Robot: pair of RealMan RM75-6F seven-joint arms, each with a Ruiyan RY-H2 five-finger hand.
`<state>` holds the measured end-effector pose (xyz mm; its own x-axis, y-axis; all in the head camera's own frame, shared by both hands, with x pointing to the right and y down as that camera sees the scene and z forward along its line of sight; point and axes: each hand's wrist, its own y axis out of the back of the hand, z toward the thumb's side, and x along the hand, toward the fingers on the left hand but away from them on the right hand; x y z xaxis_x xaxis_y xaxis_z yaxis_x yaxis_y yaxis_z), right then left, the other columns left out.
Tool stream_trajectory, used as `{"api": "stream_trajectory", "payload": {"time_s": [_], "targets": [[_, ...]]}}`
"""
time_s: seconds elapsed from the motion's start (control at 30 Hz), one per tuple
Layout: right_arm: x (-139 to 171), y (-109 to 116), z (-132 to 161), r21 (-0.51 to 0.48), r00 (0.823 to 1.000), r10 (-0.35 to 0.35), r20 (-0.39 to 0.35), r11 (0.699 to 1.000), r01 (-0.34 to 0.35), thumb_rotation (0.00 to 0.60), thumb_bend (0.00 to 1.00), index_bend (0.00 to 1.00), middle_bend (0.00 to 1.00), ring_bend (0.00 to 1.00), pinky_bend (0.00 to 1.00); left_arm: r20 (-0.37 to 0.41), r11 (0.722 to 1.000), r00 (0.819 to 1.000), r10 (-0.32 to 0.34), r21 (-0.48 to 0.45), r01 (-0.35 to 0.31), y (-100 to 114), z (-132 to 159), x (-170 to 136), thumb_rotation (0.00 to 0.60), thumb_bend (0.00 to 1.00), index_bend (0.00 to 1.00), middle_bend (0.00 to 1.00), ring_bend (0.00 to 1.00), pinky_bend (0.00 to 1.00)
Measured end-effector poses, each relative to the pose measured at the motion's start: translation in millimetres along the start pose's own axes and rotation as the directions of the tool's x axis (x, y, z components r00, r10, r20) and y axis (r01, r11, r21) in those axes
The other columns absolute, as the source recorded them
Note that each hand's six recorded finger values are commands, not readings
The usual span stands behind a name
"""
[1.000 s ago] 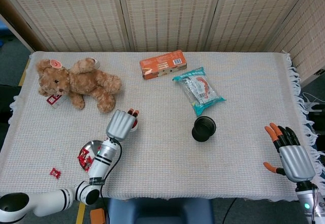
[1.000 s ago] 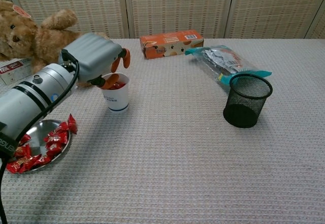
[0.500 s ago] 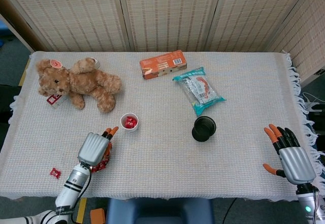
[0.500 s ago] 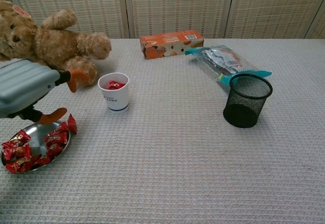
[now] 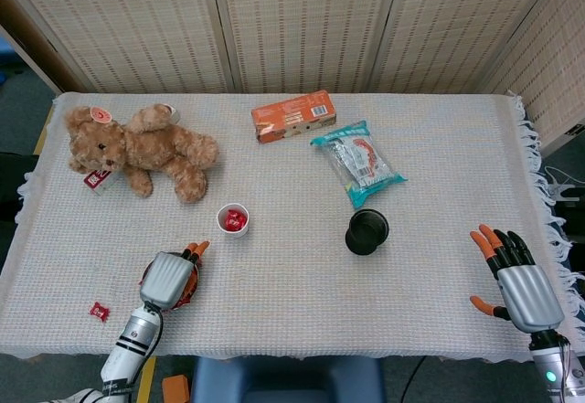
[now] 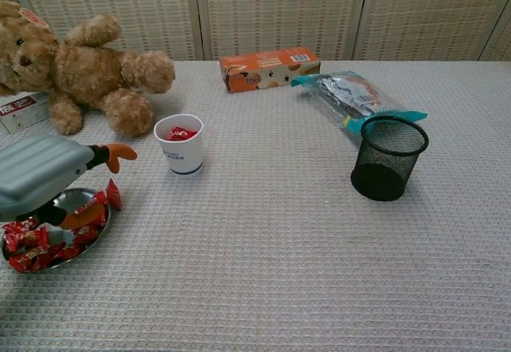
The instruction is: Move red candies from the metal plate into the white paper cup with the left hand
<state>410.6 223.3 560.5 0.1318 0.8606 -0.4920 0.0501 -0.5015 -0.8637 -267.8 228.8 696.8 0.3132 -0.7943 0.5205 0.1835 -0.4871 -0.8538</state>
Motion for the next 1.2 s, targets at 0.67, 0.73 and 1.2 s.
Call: {"api": "stream_trajectory", "payload": {"time_s": [0.67, 0.73, 1.2], "targets": [[0.4, 2.6, -3.4, -0.004, 1.000, -0.007, 0.010, 1.000, 0.007, 0.600, 0.04, 0.00, 0.00, 0.00, 0.00, -0.057, 0.997, 0.997, -0.052, 0.061, 0.055, -22.0, -5.8, 19.6, 0.600, 0.38, 0.20, 0.30, 0.86, 1.00], [0.4, 2.6, -3.3, -0.004, 1.000, -0.007, 0.010, 1.000, 0.008, 0.600, 0.04, 0.00, 0.00, 0.00, 0.00, -0.067, 0.996, 0.996, -0.062, 0.065, 0.067, -23.3, -9.3, 17.4, 0.600, 0.38, 0.21, 0.32, 0.86, 1.00], [-0.4, 1.3, -2.4, -0.002, 1.000, -0.002, 0.009, 1.000, 0.003, 0.600, 0.04, 0.00, 0.00, 0.00, 0.00, -0.064, 0.995, 0.995, -0.080, 0.059, 0.084, -25.4, -8.1, 18.2, 0.600, 0.37, 0.31, 0.42, 0.86, 1.00]]}}
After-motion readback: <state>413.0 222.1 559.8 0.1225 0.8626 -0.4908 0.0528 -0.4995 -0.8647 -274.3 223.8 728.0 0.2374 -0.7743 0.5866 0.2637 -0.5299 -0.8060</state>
